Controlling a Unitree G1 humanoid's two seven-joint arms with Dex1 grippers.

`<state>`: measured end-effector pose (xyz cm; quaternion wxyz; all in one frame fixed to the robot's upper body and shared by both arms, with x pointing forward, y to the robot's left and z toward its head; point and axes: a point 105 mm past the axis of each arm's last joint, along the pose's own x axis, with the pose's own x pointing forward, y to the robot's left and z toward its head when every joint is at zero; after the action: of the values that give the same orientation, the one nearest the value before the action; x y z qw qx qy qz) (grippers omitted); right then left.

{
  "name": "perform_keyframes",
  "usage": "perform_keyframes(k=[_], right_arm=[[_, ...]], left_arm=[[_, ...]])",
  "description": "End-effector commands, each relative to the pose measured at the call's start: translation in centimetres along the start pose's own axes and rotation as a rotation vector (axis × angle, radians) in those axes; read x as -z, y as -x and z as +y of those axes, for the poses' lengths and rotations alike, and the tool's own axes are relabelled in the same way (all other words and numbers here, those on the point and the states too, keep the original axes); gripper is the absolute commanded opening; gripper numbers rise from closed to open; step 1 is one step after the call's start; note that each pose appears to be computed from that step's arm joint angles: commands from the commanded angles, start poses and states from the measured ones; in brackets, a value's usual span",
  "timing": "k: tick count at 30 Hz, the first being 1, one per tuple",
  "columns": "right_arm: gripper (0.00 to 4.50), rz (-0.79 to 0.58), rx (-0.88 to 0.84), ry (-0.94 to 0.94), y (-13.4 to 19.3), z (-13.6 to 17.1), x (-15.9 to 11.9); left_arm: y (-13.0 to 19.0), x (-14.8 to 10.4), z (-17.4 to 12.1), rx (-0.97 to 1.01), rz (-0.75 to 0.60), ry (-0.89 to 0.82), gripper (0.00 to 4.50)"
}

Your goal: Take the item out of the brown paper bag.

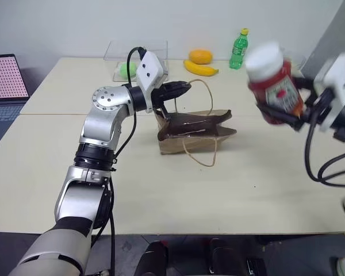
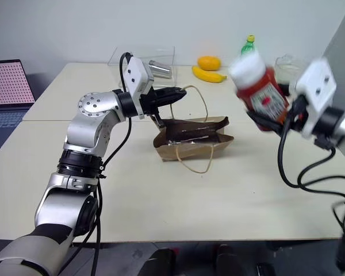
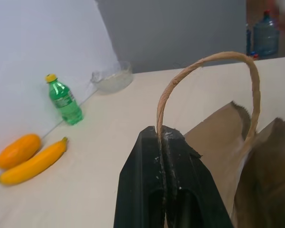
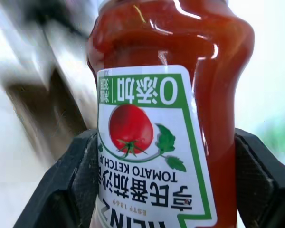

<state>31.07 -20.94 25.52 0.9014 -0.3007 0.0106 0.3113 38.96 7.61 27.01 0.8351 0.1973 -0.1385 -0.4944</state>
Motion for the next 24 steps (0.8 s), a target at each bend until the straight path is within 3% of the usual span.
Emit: perform_keyframes(k=[1,5,8,11,14,17,20,24], right_arm=[[3.27,0.135,-0.028,0.136,-0.7,0.0,3.0],[3.27,0.288,-0.152,0.205,-2.2,1.4,7.6],[3.27,0.348,-0.253,0.253,-2.8,2.3,9.3],[4.29,0.372,-0.314,0.255,-2.9,2.7,10.1],[4.49,0.379,-0.354,0.272,-2.8,2.9,10.5],[4.49,0.339,-0.330,0.265,-2.4,2.4,9.2],[4.49,0.237,-0.286,0.202,0.0,1.5,5.3],[4.49,0.022,-0.273,0.014,2.2,4.6,1.2]], left_arm=[[-0.4,-1.7,0.1,-0.001,-0.051,-0.042,0.00],[-0.7,-1.8,-0.3,0.012,-0.063,-0.040,0.00],[-0.7,-1.9,-0.4,0.014,-0.067,-0.041,0.00],[-0.7,-1.8,-0.3,0.009,-0.068,-0.046,0.00],[-0.7,-1.8,-0.4,0.008,-0.068,-0.046,0.00],[-0.7,-1.7,-0.4,0.009,-0.070,-0.041,0.00],[-0.6,-1.6,-0.3,0.002,-0.069,-0.038,0.00],[-0.2,-1.2,-0.1,0.016,-0.047,-0.042,0.00]])
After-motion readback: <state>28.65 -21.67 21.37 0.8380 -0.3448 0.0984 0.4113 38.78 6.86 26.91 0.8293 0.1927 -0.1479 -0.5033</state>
